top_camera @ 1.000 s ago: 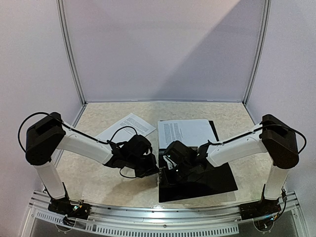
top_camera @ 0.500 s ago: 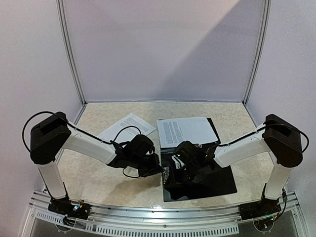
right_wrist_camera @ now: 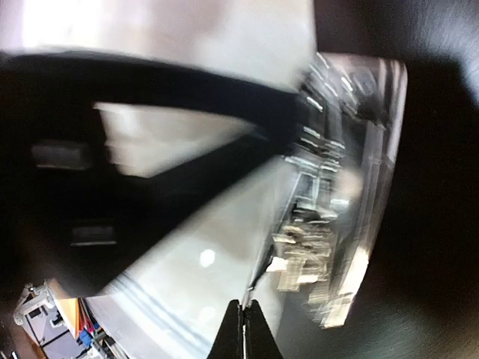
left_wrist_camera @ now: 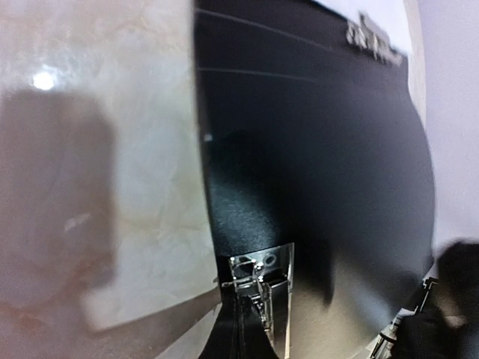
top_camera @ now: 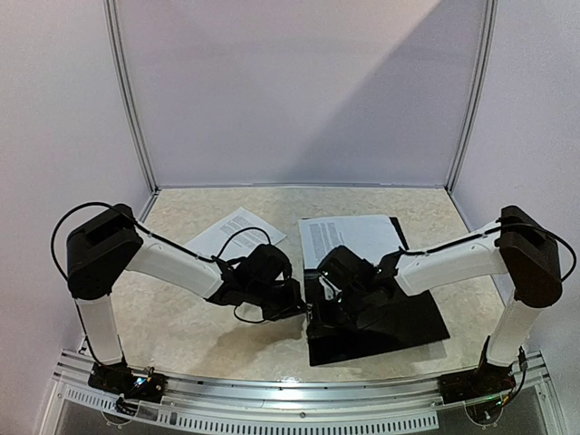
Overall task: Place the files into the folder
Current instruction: Open the spring clip on the folder with some files.
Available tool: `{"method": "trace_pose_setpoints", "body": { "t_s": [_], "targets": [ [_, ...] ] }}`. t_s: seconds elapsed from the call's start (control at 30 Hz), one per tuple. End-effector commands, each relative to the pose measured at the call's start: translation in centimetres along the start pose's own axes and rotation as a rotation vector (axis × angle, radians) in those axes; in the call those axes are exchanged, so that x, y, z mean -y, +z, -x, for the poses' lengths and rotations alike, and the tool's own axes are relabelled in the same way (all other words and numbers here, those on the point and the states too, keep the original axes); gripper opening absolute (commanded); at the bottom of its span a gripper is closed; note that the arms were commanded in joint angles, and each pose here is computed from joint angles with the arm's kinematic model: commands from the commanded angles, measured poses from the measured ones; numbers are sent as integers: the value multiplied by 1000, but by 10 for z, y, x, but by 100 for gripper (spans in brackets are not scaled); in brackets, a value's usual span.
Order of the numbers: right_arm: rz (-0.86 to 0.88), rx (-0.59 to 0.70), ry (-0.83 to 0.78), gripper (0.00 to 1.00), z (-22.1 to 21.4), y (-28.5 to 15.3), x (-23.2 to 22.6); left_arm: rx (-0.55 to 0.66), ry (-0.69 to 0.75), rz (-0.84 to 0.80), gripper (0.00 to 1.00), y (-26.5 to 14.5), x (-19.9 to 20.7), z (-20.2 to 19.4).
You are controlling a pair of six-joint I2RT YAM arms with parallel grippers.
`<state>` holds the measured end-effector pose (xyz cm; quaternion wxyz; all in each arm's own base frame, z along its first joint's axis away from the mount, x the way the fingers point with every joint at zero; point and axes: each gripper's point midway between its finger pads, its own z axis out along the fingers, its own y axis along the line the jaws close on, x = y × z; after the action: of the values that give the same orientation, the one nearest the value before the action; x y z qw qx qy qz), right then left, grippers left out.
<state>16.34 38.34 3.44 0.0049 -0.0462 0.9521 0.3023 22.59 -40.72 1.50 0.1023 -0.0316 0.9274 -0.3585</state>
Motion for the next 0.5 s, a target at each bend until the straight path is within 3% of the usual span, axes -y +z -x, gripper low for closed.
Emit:
{"method": "trace_pose_setpoints", "body": {
  "t_s": [0.0,0.13,0.3,0.47],
  "targets": [
    [72,132,-68,0,36,-42,-39,-53,-9,171,0,4,-48,-16],
    [264,151,-113,9,45,-61,-81,-16,5,151,0,-4,-38,-8],
    [329,117,-114,23,35,-67,-76,22,92,35,1,-19,1,5],
    [306,172,-142,32,38,-104,-56,72,253,20,19,-40,41,26]
  ]
}}
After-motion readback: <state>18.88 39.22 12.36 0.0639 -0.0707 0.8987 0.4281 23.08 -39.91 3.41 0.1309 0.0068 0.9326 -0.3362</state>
